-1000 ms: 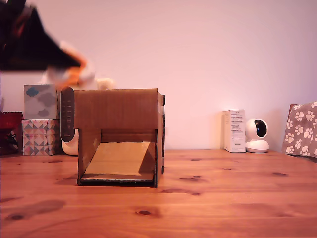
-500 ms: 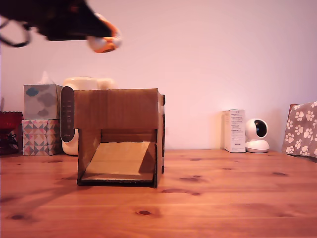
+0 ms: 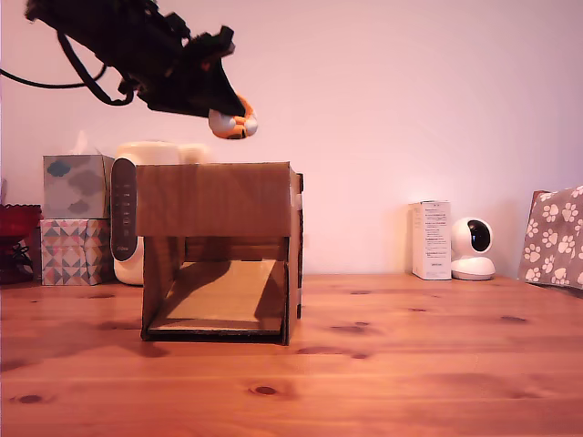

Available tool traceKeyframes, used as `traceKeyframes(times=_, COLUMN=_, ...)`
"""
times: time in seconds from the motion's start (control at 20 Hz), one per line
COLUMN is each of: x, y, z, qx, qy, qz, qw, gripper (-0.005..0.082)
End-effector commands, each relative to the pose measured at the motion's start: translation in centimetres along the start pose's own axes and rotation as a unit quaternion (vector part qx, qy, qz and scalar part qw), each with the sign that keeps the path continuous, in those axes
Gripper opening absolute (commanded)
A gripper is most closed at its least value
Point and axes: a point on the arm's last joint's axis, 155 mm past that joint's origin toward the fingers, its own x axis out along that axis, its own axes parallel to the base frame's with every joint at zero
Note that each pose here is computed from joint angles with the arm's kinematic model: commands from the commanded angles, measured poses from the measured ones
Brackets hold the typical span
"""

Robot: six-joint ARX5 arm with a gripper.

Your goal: Drop the footbag into the cardboard dice tower

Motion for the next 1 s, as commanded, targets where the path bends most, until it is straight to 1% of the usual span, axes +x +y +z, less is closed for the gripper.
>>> traceKeyframes(times=0.0, x=0.6, y=-0.1, z=-0.7, qx=0.001, qy=0.012, qz=-0.005, qw=0.9999, gripper=0.0178)
traceKeyframes(times=0.1, x=0.6, y=-0.1, z=-0.7, qx=0.001, qy=0.012, qz=-0.005, qw=0.9999, gripper=0.0195)
traceKeyframes(times=0.15, x=0.6, y=-0.1, z=-0.6, qx=0.001, qy=0.011, qz=-0.005, qw=0.9999, gripper=0.0255)
traceKeyframes(times=0.2, x=0.6, y=-0.1, z=-0.4, qx=0.001, qy=0.010, qz=-0.005, qw=0.9999, gripper=0.0384)
traceKeyframes(times=0.25, x=0.5, y=-0.1, z=-0.2, qx=0.000, qy=0.014, qz=-0.006, qw=0.9999, gripper=0.0559)
traceKeyframes(times=0.3, x=0.4, y=-0.1, z=-0.1, qx=-0.002, qy=0.022, qz=-0.007, qw=0.9997, gripper=0.0695)
traceKeyframes(times=0.35, x=0.3, y=-0.2, z=0.1, qx=-0.004, qy=0.029, qz=-0.007, qw=0.9995, gripper=0.0745)
traceKeyframes(times=0.45, x=-0.3, y=-0.3, z=0.6, qx=-0.006, qy=0.041, qz=-0.008, qw=0.9991, gripper=0.0740)
traceKeyframes(times=0.5, x=-0.7, y=-0.4, z=1.0, qx=-0.006, qy=0.042, qz=-0.008, qw=0.9991, gripper=0.0724)
traceKeyframes(times=0.55, x=-1.0, y=-0.5, z=1.2, qx=-0.006, qy=0.042, qz=-0.009, qw=0.9990, gripper=0.0688)
traceKeyframes(times=0.6, x=-1.6, y=-0.6, z=1.3, qx=-0.008, qy=0.046, qz=-0.009, qw=0.9989, gripper=0.0605)
traceKeyframes(times=0.65, x=-2.1, y=-0.9, z=1.0, qx=-0.010, qy=0.056, qz=-0.014, qw=0.9983, gripper=0.0474)
traceKeyframes(times=0.75, x=-3.0, y=-1.6, z=-0.2, qx=-0.017, qy=0.086, qz=-0.026, qw=0.9958, gripper=0.0087)
traceKeyframes(times=0.8, x=-3.3, y=-2.0, z=-0.8, qx=-0.013, qy=0.098, qz=-0.034, qw=0.9945, gripper=-0.0031)
traceKeyframes(times=0.85, x=-3.6, y=-2.2, z=-1.3, qx=-0.009, qy=0.109, qz=-0.040, qw=0.9932, gripper=-0.0015)
traceKeyframes(times=0.95, x=-4.2, y=-2.6, z=-2.1, qx=-0.005, qy=0.121, qz=-0.044, qw=0.9917, gripper=-0.0024)
